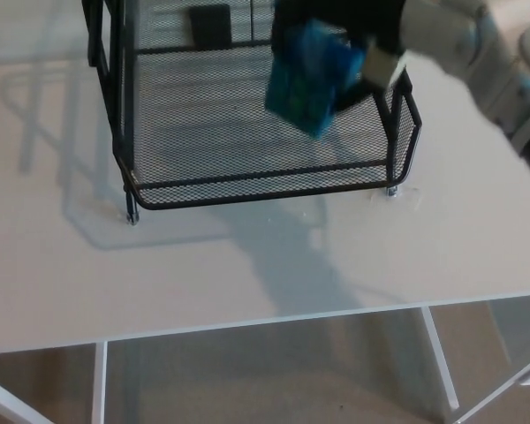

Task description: The robot walks towards a desk on which a file tray is kept in the middle and a cube is kept to its right. The robot lifts the cube using its right hand and places it on the file tray.

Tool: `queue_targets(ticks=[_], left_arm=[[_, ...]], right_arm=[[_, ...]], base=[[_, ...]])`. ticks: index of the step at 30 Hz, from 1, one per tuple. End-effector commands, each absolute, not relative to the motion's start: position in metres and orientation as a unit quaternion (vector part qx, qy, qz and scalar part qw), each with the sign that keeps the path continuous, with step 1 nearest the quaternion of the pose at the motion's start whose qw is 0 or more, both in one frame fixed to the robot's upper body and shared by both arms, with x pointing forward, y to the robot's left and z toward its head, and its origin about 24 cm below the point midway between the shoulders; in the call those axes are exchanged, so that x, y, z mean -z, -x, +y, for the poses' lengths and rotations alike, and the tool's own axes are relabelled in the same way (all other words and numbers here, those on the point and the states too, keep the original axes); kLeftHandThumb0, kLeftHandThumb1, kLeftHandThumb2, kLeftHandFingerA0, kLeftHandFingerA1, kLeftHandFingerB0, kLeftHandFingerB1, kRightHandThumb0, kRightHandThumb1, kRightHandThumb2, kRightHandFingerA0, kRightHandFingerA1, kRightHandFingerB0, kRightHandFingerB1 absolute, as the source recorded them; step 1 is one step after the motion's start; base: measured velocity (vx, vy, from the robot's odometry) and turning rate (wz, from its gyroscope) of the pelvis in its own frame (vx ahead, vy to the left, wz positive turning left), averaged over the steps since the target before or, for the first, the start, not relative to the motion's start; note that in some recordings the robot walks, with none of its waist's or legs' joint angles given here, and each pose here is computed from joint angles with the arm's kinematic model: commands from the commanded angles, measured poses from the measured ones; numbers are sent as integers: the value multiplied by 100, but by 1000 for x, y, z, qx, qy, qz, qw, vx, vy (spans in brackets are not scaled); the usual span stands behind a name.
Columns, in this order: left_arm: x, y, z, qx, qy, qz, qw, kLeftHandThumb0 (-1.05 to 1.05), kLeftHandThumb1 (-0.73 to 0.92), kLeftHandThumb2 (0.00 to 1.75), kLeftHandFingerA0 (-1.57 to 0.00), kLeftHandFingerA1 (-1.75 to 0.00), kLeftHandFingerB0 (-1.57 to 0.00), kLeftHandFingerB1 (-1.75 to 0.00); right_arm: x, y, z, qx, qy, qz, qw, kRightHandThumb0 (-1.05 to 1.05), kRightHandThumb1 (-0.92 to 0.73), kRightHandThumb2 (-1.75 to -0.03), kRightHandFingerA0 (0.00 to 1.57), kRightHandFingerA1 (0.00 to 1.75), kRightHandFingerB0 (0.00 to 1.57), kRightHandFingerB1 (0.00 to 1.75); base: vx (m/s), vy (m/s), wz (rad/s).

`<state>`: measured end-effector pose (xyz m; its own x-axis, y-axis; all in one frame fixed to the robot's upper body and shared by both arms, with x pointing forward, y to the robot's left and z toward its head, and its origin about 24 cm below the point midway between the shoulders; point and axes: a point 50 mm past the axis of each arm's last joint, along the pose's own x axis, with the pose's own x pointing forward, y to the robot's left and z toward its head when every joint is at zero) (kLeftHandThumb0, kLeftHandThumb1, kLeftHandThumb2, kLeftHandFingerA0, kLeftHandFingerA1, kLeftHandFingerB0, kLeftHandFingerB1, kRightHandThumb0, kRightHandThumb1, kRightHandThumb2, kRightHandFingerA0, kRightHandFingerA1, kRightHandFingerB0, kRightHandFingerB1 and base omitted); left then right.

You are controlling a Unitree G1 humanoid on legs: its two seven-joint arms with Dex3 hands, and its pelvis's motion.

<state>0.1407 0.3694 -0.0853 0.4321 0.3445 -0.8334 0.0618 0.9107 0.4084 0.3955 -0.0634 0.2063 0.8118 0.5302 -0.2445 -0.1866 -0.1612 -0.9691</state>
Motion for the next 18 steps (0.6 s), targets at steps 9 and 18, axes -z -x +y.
queue_targets(ticks=[9,18], left_arm=[[83,-144,370,-71,-205,517,828,-105,88,90,-58,-109,-39,-100],[85,-141,369,-81,-199,523,825,-105,86,92,-56,-111,-40,-101]], right_arm=[[-191,-383,-48,-267,737,-161,600,-36,-66,-63,83,143,54,46],[-231,-384,-51,-225,784,-172,553,-94,-54,-85,0,18,0,5]], base=[[0,0,0],[0,0,0]])
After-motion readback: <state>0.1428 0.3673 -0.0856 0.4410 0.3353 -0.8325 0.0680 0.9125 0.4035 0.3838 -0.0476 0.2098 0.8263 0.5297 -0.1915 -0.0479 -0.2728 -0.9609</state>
